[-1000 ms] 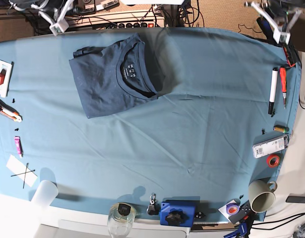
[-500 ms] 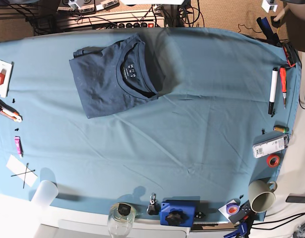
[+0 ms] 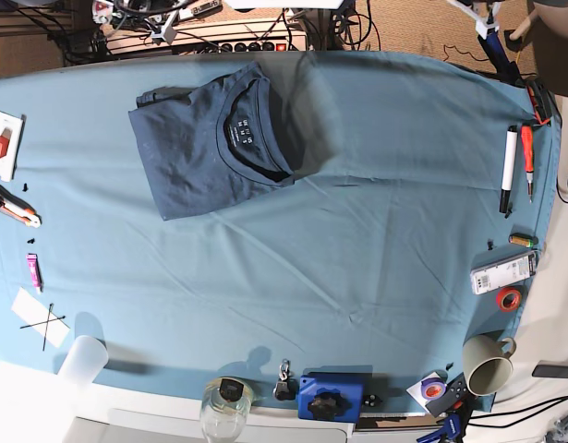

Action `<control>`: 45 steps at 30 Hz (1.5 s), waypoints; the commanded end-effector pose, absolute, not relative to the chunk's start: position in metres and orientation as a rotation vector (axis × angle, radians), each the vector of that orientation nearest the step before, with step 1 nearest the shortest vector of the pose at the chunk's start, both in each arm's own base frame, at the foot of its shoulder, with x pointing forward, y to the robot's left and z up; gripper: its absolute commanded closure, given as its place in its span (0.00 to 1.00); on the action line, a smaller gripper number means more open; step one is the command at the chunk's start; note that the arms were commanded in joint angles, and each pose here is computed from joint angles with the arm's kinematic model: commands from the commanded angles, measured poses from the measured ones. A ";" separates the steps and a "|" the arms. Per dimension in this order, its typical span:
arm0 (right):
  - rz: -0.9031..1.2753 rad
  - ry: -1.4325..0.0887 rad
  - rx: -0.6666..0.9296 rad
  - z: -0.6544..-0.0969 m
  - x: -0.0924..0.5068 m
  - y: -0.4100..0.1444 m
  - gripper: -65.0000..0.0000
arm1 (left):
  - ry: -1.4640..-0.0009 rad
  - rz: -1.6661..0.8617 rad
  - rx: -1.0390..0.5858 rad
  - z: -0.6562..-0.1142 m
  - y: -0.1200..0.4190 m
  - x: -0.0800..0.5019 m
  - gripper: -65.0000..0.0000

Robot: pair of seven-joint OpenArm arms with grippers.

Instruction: Fold the T-shirt properly

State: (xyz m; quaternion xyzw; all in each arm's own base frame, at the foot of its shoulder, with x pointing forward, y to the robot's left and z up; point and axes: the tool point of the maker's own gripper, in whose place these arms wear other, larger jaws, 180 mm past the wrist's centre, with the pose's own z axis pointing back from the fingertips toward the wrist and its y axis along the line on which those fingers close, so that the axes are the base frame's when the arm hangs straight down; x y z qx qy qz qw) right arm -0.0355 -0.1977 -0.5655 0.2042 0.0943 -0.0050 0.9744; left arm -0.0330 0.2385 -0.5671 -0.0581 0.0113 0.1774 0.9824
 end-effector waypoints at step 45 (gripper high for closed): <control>0.364 -0.024 0.133 -0.633 -0.016 -0.217 1.00 | -0.120 -0.050 0.081 -0.634 0.178 -0.067 1.00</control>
